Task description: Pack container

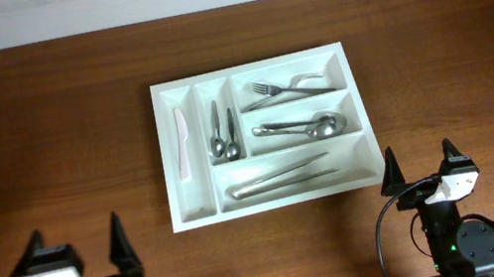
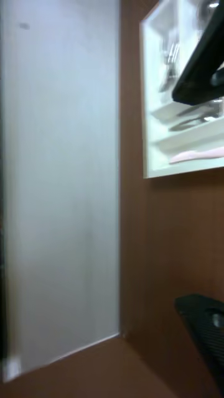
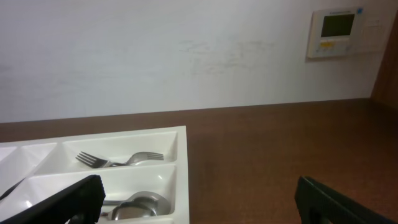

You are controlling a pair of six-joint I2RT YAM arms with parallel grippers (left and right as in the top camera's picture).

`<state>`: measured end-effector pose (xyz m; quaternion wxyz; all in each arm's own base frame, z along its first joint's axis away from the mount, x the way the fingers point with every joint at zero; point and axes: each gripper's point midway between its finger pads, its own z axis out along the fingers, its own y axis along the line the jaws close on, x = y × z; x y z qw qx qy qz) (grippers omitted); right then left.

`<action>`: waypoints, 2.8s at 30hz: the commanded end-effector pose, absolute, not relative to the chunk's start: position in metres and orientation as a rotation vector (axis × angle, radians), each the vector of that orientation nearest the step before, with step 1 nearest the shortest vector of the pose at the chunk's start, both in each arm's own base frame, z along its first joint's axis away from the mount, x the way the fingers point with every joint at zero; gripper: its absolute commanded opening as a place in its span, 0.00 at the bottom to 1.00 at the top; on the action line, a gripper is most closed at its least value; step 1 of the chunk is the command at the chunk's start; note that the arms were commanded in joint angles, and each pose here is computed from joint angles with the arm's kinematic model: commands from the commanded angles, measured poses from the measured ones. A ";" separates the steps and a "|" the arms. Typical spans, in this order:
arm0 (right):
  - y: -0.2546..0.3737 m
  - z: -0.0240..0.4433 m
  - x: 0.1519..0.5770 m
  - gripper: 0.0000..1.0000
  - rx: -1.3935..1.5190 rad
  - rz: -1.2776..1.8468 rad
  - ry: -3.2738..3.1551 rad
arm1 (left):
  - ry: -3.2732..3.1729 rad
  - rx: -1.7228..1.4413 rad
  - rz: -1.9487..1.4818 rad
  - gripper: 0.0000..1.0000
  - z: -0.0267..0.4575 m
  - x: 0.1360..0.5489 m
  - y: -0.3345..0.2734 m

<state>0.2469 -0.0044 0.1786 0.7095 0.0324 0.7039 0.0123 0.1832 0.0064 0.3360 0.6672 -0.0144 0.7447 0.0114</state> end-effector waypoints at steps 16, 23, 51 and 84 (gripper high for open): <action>-0.003 0.178 0.247 0.99 0.061 0.029 1.556 | 1.728 0.044 -0.116 0.99 0.182 0.239 -0.017; -0.003 0.178 0.247 0.99 0.061 0.029 1.556 | 1.747 0.042 -0.116 0.99 0.161 0.239 -0.016; -0.003 0.178 0.247 0.99 0.061 0.029 1.556 | 1.676 -0.060 0.007 0.99 0.158 0.243 0.008; -0.003 0.178 0.247 0.99 0.061 0.029 1.556 | 1.686 -0.058 0.005 0.99 0.156 0.243 0.007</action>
